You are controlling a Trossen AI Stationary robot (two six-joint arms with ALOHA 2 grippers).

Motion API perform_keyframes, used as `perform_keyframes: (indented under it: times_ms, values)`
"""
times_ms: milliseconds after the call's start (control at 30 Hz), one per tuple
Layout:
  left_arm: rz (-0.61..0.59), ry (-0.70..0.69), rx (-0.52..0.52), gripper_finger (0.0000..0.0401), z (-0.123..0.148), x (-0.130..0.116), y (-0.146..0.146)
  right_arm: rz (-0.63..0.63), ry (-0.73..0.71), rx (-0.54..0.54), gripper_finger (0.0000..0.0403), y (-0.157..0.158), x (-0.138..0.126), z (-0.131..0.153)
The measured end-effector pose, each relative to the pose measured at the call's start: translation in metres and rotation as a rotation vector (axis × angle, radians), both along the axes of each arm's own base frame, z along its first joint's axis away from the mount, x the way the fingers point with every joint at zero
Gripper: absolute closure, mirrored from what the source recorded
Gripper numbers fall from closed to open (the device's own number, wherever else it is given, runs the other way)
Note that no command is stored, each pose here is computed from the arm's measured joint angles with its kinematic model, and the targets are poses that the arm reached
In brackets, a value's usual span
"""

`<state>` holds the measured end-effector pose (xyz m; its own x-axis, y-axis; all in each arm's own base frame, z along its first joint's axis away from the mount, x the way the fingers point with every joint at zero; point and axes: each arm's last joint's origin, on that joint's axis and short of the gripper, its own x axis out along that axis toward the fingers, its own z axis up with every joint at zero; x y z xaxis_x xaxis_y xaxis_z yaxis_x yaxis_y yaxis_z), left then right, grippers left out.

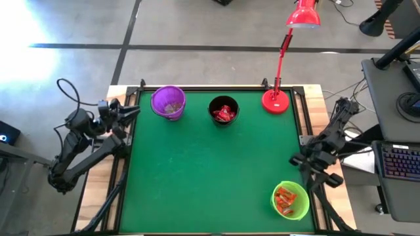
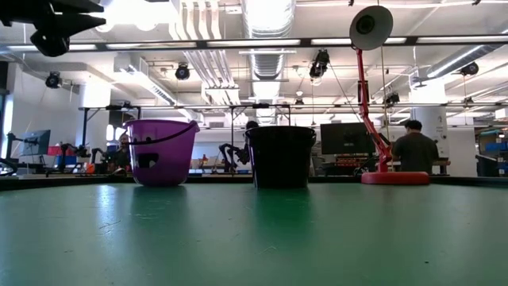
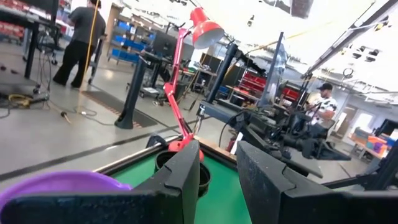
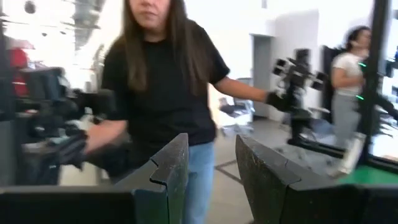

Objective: Sort candy
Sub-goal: Return to Home Position

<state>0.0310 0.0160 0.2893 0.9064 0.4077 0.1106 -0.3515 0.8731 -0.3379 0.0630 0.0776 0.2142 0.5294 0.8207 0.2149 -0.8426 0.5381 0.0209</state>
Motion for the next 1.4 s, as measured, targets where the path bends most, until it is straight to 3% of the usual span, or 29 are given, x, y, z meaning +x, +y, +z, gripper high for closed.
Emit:
perform_keyframes:
  times_ms: [100, 300, 500, 700, 867, 1067, 1400]
  values:
    - [-0.004, -0.005, -0.039, 0.0312, -0.003, 0.001, 0.001, 0.042, -0.016, 0.010, 0.0275, -0.001, -0.002, -0.009]
    - [-0.007, -0.005, -0.079, 0.0312, -0.008, 0.004, 0.003, -0.002, 0.042, 0.039, 0.0275, -0.002, -0.002, -0.025]
    - [-0.007, -0.006, -0.083, 0.0312, -0.008, 0.004, 0.003, -0.154, 0.185, -0.003, 0.0275, -0.004, 0.003, -0.037]
    - [-0.007, -0.004, -0.088, 0.0312, -0.008, 0.004, 0.003, -0.292, 0.209, -0.056, 0.0275, -0.006, 0.006, -0.044]
    - [-0.014, 0.020, -0.106, 0.0312, -0.011, 0.004, 0.003, -0.294, 0.210, -0.062, 0.0275, -0.006, 0.006, -0.044]
    - [-0.024, 0.033, -0.110, 0.0312, -0.013, 0.004, 0.003, -0.278, 0.169, -0.167, 0.0275, -0.004, 0.007, -0.049]
    - [-0.038, 0.047, -0.121, 0.0312, -0.016, 0.006, 0.004, -0.273, 0.222, -0.137, 0.0275, -0.004, 0.007, -0.050]
